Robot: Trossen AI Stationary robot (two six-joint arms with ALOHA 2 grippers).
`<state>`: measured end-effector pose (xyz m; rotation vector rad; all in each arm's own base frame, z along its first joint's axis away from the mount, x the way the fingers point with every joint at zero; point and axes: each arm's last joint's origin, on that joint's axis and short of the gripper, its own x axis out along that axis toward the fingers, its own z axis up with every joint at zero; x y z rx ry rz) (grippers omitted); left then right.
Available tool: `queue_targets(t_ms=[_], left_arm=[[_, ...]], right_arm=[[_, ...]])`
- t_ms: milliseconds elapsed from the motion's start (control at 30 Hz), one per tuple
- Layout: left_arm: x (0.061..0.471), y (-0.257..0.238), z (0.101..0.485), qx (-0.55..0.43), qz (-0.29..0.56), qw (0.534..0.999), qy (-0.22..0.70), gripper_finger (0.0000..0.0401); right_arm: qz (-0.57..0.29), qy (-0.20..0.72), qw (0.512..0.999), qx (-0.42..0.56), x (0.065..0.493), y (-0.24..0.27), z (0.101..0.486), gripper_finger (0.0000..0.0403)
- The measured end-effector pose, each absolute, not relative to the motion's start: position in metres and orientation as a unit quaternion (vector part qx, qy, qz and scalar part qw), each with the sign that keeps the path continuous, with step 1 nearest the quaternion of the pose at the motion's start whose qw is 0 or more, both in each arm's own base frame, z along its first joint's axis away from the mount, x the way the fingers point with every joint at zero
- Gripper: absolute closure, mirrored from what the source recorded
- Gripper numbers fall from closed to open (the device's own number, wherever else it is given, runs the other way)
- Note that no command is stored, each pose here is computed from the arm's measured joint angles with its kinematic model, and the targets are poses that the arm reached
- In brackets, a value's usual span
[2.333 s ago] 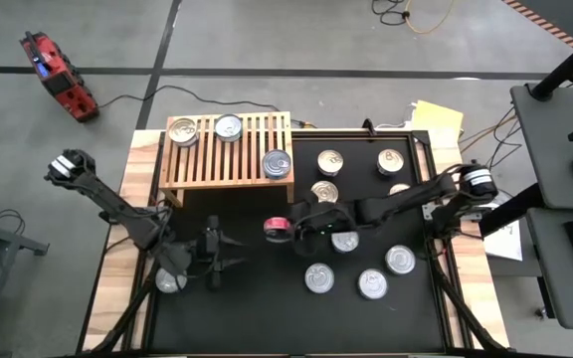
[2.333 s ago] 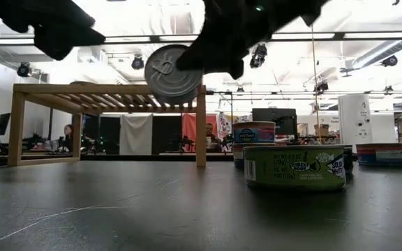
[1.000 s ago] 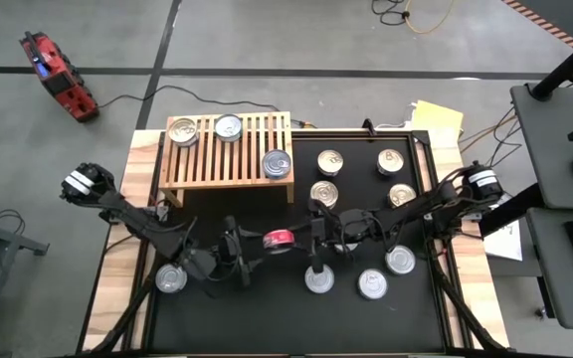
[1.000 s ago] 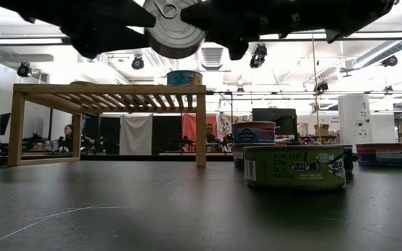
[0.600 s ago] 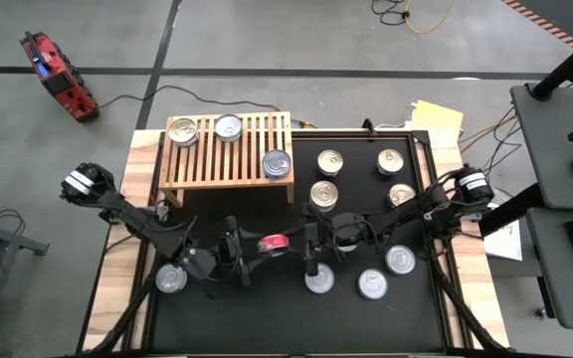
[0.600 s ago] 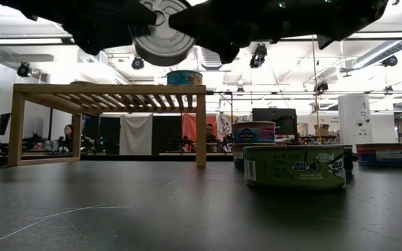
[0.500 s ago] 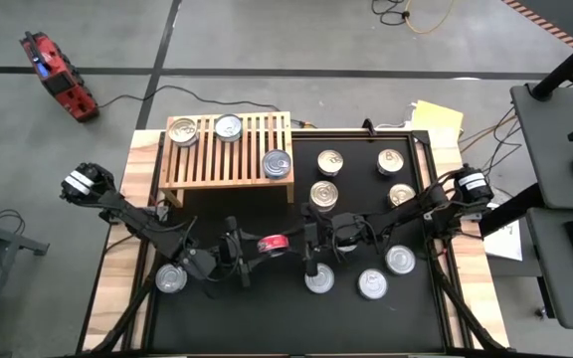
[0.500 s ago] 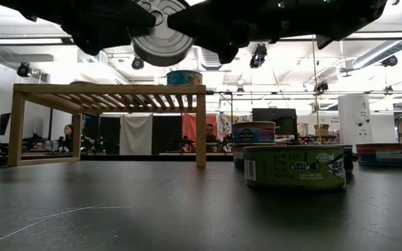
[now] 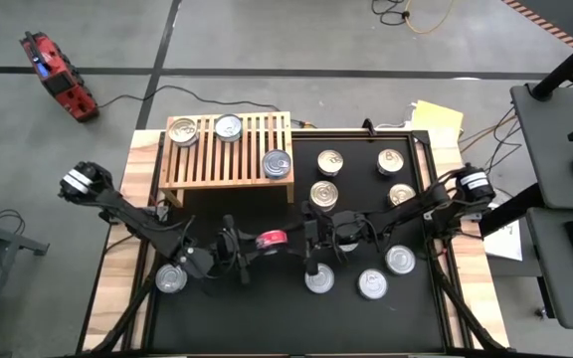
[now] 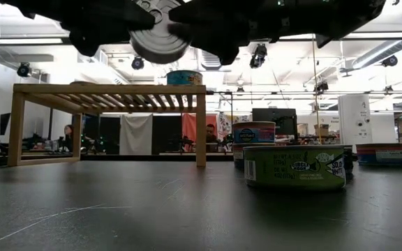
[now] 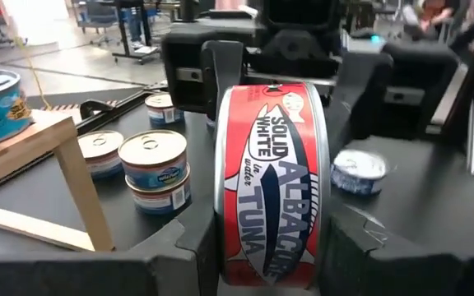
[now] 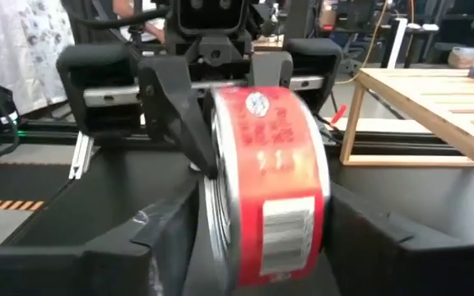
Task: Stack canned seafood by type on shelf
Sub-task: Put the red tuna can on the shelf
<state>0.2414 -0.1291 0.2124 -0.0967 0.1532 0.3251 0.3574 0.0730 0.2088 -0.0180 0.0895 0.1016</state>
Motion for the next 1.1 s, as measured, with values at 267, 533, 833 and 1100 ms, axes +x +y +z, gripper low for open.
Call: queue_targets(t_ms=[267, 533, 833, 1100], left_arm=[[0.228, -0.119, 0.241, -0.181, 0.198, 0.963, 0.01, 0.0279], [0.201, -0.103, 0.284, -0.385, 0.095, 0.917, -0.048, 0.0279], [0.19, -0.093, 0.296, -0.472, 0.117, 0.869, -0.088, 0.0279], [0.199, -0.099, 0.285, -0.495, 0.124, 0.857, -0.076, 0.0279]], right_arm=[[0.014, 0.075, 0.995, -0.066, 0.335, 0.067, 0.242, 0.0117], [0.037, 0.06, 0.977, -0.201, 0.302, 0.072, 0.282, 0.0118], [0.074, -0.022, 0.801, -0.593, 0.302, 0.11, 0.278, 0.0152], [-0.052, -0.048, 0.675, -0.734, 0.324, 0.113, 0.266, 0.0135]])
